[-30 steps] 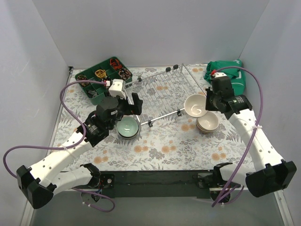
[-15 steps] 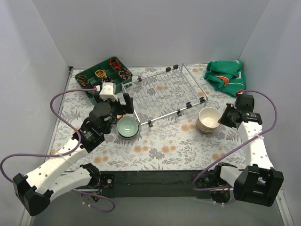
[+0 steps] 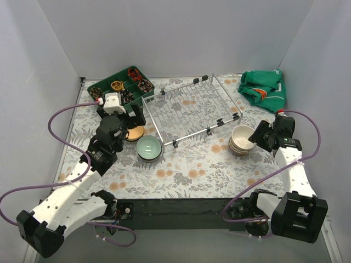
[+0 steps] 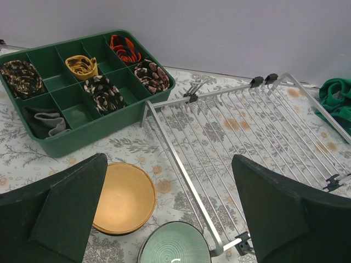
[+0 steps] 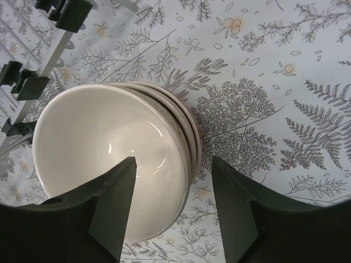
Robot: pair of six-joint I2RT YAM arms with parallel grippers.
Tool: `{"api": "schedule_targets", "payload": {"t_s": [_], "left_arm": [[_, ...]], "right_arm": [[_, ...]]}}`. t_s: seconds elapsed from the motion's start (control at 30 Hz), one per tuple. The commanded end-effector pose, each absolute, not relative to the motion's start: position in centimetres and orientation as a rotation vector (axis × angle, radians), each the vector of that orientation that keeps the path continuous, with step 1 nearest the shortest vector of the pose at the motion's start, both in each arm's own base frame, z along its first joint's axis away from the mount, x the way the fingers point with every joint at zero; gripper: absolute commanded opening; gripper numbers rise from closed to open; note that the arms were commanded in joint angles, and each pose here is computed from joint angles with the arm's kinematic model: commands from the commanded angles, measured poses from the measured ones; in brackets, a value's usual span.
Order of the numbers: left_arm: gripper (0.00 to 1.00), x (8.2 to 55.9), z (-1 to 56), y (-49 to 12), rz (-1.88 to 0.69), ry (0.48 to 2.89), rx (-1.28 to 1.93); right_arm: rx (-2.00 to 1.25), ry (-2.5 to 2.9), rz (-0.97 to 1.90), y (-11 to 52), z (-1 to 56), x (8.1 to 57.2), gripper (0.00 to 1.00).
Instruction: Unload the bowls from the dish rack
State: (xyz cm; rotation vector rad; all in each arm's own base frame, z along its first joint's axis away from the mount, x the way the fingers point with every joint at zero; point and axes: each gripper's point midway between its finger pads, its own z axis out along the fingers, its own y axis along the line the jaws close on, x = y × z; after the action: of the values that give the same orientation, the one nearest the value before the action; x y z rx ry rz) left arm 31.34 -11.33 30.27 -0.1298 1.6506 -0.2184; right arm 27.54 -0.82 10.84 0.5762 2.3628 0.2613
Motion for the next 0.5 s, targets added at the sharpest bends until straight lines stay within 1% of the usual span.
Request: {"api": "schedule_targets", "payload": {"t_s": [0.0, 0.1, 0.2, 0.33, 0.47], "left_arm": [[0.98, 31.1, 31.1, -10.6, -0.233, 1.616, -0.157], [0.98, 30.9, 31.6, -10.2, -0.238, 1.6, -0.17], [0.98, 30.4, 32.2, -9.6, -0.238, 1.581, -0.186], [0.98, 29.0, 33.0, -9.1, -0.259, 1.58, -0.18], [0.98, 26.9, 32.3, -7.9, -0.226, 1.637, -0.151]], "right_arm": [[0.542, 2.238, 0.296, -0.7, 13.4, 28.7, 0.74], [0.532, 2.2, 0.273, -0.9, 14.5, 28.2, 0.84], [0.505, 2.14, 0.228, -1.4, 16.6, 27.7, 0.88], [0.442, 2.04, 0.175, -1.6, 20.2, 26.7, 0.9], [0.384, 1.931, 0.111, -1.7, 23.4, 25.8, 0.93]]}}
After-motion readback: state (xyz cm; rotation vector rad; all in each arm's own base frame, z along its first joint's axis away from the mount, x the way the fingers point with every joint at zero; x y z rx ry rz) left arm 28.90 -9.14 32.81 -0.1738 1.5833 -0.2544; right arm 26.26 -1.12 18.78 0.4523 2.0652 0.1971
